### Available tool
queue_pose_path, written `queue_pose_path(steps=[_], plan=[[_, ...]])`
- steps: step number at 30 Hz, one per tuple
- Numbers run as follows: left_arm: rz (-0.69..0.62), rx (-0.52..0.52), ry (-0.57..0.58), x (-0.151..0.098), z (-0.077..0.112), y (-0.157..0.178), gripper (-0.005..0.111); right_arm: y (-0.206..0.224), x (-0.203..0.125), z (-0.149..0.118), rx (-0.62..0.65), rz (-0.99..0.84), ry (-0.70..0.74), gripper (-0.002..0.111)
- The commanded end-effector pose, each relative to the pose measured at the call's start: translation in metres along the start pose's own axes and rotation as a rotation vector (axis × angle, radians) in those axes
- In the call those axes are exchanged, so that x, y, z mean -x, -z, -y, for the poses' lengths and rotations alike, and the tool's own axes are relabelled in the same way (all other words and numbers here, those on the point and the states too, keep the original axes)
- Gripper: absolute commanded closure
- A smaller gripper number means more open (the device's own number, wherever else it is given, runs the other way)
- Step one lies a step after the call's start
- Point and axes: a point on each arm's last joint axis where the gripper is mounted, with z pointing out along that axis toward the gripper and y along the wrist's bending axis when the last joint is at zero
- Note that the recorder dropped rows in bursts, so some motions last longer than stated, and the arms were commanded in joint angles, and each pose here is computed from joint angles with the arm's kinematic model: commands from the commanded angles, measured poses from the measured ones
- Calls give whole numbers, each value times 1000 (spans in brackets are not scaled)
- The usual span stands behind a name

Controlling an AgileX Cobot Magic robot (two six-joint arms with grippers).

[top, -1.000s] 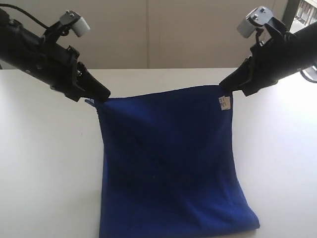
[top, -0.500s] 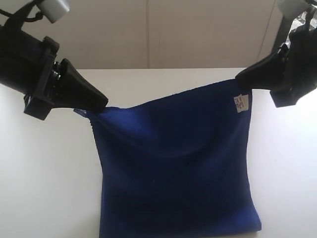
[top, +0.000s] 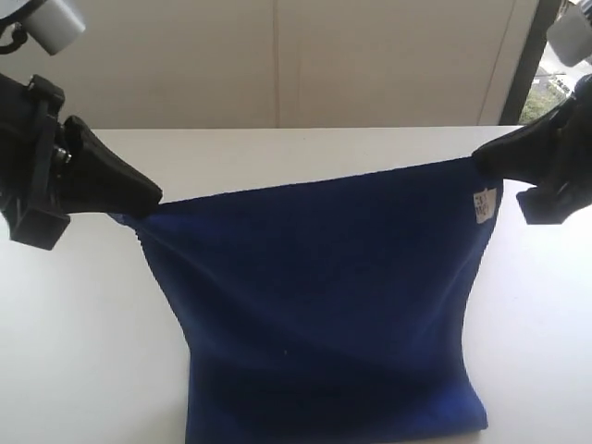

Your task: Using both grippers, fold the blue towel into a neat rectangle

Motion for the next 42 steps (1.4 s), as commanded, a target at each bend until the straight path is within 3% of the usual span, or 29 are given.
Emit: queue_pose_path(steps=[1,19,42], plan=[[18,82,19,-2,-12,-10,107,-10,-4,13,-69,-2,-37,108],[-42,257,88,-24,-80,-81,107,-72,-26,61,-200,-13,-118,108],[-89,397,64,-46,-115,-119,107,-152,-52,104,-149,-73,-185,108]])
